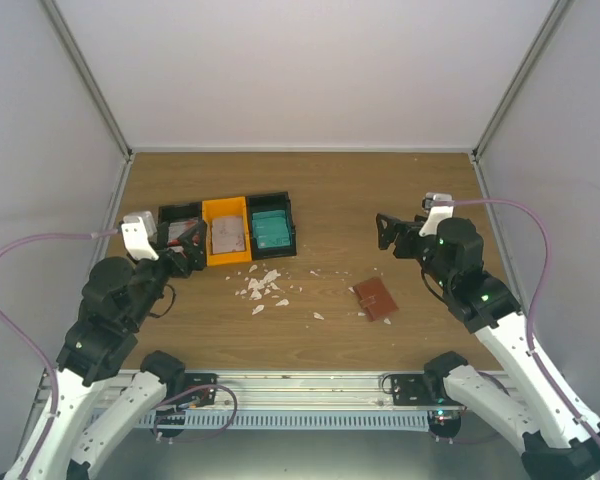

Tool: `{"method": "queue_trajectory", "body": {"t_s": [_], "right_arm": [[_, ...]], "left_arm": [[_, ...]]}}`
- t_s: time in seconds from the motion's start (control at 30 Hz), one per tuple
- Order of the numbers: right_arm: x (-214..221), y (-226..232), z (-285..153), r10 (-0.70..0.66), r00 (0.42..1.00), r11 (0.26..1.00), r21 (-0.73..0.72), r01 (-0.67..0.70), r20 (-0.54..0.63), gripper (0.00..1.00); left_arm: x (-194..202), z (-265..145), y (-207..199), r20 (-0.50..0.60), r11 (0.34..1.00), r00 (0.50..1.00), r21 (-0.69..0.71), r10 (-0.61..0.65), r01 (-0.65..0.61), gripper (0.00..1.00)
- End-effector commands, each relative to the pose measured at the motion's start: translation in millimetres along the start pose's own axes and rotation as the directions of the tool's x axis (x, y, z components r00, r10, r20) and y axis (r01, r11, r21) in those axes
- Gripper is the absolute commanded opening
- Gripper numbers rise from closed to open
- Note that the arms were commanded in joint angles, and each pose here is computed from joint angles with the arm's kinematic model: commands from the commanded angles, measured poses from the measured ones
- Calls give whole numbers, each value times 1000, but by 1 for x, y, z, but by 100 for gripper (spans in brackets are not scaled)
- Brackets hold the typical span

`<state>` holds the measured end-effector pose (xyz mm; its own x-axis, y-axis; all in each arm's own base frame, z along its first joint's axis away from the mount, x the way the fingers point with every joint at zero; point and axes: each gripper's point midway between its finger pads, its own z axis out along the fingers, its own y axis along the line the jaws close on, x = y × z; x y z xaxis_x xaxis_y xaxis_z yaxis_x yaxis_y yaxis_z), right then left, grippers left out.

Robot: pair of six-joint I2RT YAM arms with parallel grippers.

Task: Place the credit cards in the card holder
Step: Move the card holder to the center of the board.

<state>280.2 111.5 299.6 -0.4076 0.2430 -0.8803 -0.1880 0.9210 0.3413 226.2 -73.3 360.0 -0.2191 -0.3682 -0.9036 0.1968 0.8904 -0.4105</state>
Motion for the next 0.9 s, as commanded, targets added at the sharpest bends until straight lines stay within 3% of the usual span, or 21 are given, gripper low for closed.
{"method": "queue_trajectory", "body": {"t_s": [0.0,0.23,0.5,0.6,0.73,0.87], "right_arm": [[-6,3,-2,12,1000,1000,-11,-12,10,100],[-4,10,2,-39,999,998,-56,40,9,100],[16,31,4,-91,995,976,-201,82,-38,100],[20,31,2,-76,995,976,-206,63,-58,100],[25,57,-3,-94,992,935,-350,57,-89,100],[42,51,11,-49,985,946,-323,-7,-163,100]], "left_arm": [[-19,-17,3,86,1000,996,-12,6,-5,99],[5,-10,6,38,999,998,6,47,-47,99],[42,0,3,38,992,997,112,61,-65,99],[58,13,18,-15,994,995,42,98,-98,99],[71,41,29,-155,979,970,-46,190,-199,99],[93,80,30,-301,971,931,-55,208,-234,99]]}}
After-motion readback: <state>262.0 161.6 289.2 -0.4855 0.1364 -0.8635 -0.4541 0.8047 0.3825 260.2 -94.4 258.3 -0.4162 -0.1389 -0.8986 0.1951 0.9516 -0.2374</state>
